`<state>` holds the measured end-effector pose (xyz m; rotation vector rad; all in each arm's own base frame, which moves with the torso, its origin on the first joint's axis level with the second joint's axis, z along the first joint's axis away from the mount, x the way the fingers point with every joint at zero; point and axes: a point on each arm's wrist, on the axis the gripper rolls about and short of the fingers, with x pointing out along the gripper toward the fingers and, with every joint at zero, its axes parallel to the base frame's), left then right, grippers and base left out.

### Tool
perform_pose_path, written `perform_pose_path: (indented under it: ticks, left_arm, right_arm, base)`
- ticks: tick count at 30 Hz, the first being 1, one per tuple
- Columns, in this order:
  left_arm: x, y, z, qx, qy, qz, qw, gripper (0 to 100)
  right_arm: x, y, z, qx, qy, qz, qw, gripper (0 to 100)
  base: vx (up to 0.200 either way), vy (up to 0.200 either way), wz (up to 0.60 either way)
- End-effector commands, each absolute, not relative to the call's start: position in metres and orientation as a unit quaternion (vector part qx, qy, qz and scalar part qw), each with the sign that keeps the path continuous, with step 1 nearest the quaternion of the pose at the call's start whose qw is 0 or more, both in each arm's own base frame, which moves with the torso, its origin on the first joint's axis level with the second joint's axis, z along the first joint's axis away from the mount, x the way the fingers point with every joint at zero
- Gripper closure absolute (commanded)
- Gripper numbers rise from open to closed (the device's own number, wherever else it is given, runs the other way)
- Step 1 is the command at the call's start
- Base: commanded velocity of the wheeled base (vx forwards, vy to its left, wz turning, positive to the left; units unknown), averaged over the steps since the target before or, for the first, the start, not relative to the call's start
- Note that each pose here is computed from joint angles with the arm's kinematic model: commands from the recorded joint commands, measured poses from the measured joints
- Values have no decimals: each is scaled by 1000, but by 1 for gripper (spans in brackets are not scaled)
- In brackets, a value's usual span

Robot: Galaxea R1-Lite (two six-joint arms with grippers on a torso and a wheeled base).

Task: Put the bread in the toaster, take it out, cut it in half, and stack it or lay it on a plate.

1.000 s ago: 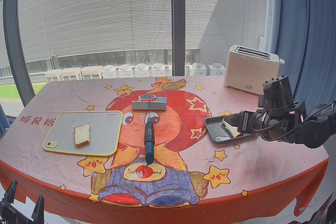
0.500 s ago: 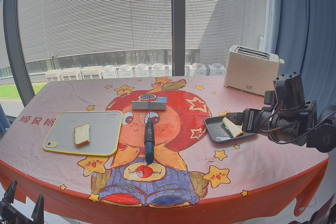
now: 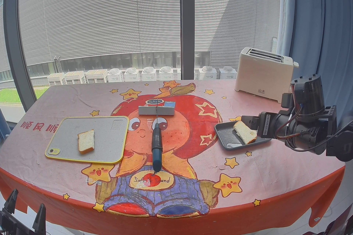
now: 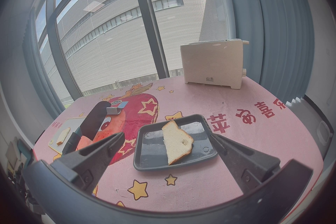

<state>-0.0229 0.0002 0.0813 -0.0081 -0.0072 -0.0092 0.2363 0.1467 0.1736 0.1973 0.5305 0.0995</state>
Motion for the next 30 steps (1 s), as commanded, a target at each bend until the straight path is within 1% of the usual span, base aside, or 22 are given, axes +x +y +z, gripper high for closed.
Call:
perform_pose_path:
  ticks: [1, 2, 8, 22, 30]
  left_arm:
    - [-23, 0, 76, -5, -3, -5, 1000, 0]
    - [-23, 0, 76, -5, -3, -5, 1000, 0]
    - [-23, 0, 76, -5, -3, -5, 1000, 0]
    - [-23, 0, 76, -4, -4, -6, 1000, 0]
    - [-23, 0, 76, -4, -3, -5, 1000, 0]
  right_arm:
    - [234, 146, 178, 100, 255, 51, 960, 0]
    - [234, 146, 178, 100, 255, 51, 960, 0]
    - [231, 149, 178, 98, 255, 58, 960, 0]
    - [230, 151, 176, 94, 259, 62, 959, 0]
    - [229, 152, 176, 97, 254, 65, 960, 0]
  base:
    - [0, 0, 0]
    - [0, 0, 0]
    - [-200, 0, 0]
    - [0, 0, 0]
    - [0, 200, 0]
